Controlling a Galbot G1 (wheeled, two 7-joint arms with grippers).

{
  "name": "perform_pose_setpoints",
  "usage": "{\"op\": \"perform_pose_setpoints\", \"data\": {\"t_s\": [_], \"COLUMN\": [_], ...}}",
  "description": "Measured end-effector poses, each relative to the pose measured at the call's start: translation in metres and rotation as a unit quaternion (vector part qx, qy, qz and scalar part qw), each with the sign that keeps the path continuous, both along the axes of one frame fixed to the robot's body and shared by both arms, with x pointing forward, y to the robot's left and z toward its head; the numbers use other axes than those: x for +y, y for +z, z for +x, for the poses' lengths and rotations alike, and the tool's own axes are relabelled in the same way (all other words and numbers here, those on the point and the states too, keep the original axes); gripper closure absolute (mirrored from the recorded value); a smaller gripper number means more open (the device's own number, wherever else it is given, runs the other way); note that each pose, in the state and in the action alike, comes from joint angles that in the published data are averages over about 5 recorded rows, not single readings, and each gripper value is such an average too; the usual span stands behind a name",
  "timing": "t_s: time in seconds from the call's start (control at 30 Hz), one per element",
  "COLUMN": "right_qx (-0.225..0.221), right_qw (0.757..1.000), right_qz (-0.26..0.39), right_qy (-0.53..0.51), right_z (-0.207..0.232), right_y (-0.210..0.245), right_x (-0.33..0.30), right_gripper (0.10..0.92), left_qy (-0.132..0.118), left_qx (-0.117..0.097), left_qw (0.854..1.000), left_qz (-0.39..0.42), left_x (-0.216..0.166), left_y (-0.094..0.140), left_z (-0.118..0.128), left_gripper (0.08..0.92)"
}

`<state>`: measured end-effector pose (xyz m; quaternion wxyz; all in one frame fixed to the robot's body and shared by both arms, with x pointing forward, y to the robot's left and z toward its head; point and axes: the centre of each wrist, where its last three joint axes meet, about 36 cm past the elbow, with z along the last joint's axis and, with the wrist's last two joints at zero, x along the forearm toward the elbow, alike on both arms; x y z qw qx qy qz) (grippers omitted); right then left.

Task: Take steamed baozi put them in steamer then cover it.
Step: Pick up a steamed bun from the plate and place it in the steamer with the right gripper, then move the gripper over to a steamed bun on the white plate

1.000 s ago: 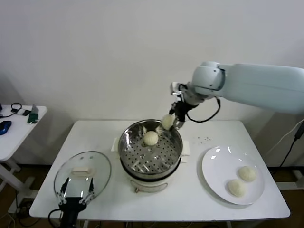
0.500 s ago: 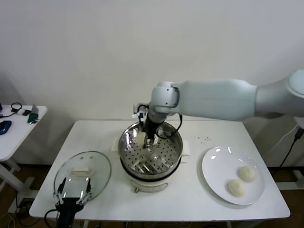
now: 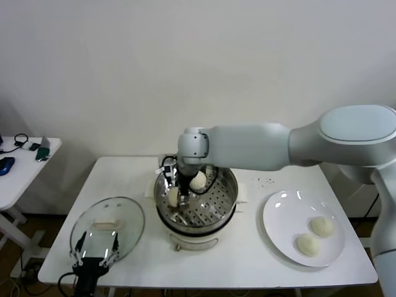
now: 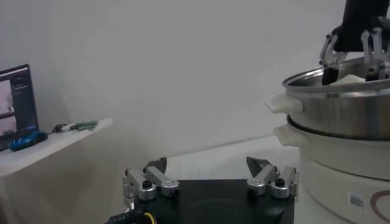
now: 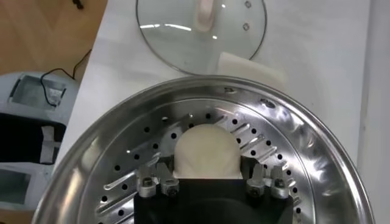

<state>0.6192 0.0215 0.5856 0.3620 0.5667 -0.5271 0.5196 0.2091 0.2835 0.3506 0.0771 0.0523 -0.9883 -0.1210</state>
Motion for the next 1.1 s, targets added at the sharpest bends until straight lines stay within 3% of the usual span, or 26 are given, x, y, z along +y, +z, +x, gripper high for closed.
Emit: {"op": "perform_pose_setpoints", "data": {"t_s": [0.1, 0.33, 0.63, 1.1], "right_qx": [-0.002, -0.001, 0.0, -0.015], "right_qw": [1.0, 1.0, 1.0, 0.999], "right_qz": [-0.002, -0.005, -0.005, 0.006], "right_qy": [0.001, 0.005, 0.018, 0.033], "right_z": [0.001, 0.003, 0.006, 0.009], "right_y": [-0.002, -0.004, 0.015, 0.09], "right_x": [0.002, 0.002, -0.013, -0.143], "right_gripper": [0.327, 0.209, 0.199, 0.2], "left_qy": [0.0, 0.001, 0.001, 0.018], "left_qx": [0.0, 0.0, -0.001, -0.005], "left_qw": [1.0, 1.0, 1.0, 1.0], "left_qz": [0.001, 0.001, 0.002, 0.006], "left_x": [0.0, 0.0, 0.0, 0.0], "left_y": [0.0, 0.001, 0.002, 0.003], "left_z": [0.001, 0.001, 0.002, 0.008], "left_gripper": [0.177, 0.177, 0.177, 0.177]}}
